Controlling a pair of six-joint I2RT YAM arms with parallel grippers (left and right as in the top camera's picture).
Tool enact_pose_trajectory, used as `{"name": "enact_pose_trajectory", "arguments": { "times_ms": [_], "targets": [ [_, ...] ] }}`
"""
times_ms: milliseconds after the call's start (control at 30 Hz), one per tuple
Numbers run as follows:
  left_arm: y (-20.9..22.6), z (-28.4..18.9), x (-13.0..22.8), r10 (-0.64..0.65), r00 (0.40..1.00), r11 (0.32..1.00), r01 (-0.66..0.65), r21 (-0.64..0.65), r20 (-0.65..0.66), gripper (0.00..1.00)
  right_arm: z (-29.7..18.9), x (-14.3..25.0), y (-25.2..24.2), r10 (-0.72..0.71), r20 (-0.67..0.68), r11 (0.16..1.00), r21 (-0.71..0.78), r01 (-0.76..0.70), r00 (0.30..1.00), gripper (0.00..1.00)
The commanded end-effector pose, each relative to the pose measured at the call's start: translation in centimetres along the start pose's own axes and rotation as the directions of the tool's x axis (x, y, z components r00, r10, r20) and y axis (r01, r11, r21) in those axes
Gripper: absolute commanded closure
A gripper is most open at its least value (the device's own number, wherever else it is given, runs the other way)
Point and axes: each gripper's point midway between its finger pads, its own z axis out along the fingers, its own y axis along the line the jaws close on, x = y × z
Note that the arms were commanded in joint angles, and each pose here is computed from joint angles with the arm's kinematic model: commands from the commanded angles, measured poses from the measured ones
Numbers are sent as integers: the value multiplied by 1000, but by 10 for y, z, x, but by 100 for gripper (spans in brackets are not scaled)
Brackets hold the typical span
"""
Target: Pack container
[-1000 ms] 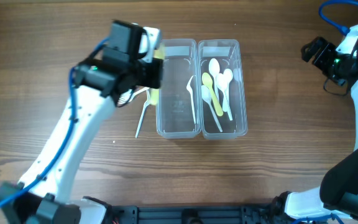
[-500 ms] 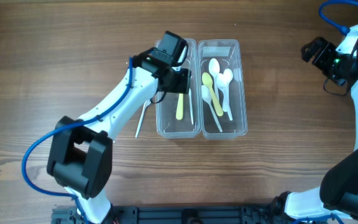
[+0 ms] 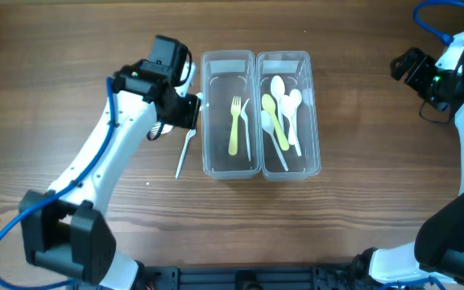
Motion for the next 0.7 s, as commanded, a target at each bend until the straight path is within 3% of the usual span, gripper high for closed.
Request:
{"name": "enact_pose_trajectory", "arguments": {
  "times_ms": [0,133,433,600,667],
  "targets": [
    [4,46,23,69,992,997,-71,-13,-101,40,-8,-7,7,5,25,1000,-23,-4,1000,0],
    [6,82,43,71,981,997,-74,-12,-183,43,-8,-7,7,5,25,1000,-23,-5,1000,0],
    [-3,116,74,121,946,992,-107,63,-299,53,-8,-7,7,5,25,1000,-23,-5,1000,0],
    [-3,124,75,121,948,992,-108,62,-295,54,-8,-7,7,5,25,1000,-23,-5,1000,0],
    [-3,124,74,121,949,992,-108,62,-292,59,-8,-7,7,5,25,1000,-23,-4,1000,0]
  ]
}}
